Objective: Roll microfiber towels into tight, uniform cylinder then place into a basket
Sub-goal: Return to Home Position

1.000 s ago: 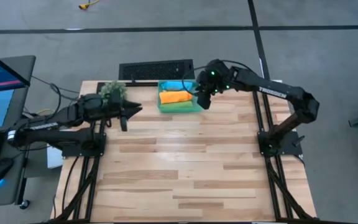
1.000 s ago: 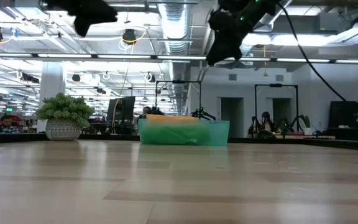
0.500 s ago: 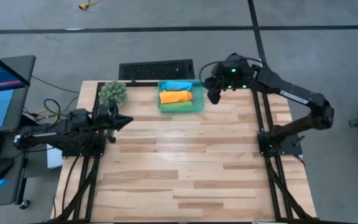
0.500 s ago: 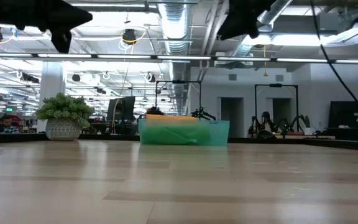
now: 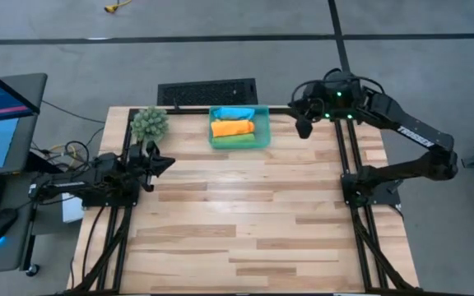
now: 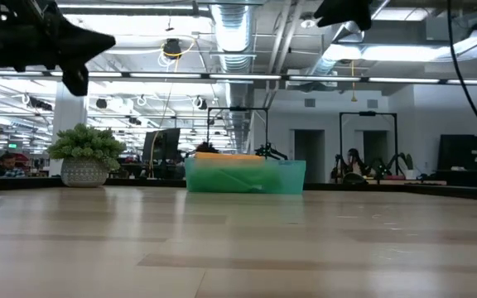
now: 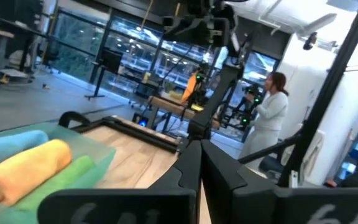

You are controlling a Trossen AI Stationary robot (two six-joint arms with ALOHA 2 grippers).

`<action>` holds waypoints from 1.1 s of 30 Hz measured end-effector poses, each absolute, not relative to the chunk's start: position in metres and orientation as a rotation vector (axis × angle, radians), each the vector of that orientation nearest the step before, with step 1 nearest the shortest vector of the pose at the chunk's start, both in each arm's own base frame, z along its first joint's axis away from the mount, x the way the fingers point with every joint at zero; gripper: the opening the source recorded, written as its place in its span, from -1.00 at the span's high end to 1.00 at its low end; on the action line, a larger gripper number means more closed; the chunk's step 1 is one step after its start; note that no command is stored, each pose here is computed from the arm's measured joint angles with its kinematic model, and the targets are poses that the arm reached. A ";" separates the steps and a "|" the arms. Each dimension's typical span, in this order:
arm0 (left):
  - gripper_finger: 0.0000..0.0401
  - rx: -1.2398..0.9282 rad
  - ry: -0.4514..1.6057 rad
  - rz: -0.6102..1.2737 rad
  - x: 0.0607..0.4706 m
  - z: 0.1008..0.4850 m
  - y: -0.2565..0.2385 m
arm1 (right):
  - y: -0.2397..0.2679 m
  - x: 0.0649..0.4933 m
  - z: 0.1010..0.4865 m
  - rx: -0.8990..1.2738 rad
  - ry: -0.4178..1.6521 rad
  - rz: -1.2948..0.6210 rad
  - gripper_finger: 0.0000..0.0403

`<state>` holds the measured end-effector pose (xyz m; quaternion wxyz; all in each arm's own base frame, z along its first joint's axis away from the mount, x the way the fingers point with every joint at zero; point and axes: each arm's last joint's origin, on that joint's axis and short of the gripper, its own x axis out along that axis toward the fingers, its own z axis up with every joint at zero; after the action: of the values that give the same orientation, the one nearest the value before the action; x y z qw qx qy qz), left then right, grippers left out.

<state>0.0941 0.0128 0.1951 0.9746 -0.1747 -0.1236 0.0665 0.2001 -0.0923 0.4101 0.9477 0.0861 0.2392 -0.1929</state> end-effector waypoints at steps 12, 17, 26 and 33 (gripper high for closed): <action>1.00 -0.393 -0.227 0.172 0.095 0.184 0.014 | -0.068 0.148 0.409 0.167 0.426 -0.393 0.25; 1.00 -0.475 -0.210 0.168 0.095 0.182 0.014 | -0.053 0.130 0.377 0.224 0.343 -0.372 0.25; 1.00 -0.527 -0.111 0.183 0.096 0.172 0.014 | -0.033 0.116 0.321 0.323 0.215 -0.294 0.25; 1.00 -0.534 -0.090 0.170 0.097 0.170 0.013 | -0.021 0.099 0.285 0.363 0.209 -0.289 0.24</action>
<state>0.0966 0.0134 0.1704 0.9600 -0.2635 -0.0446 0.0841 0.0995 -0.0215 0.2846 0.9678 0.1795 0.1031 -0.1429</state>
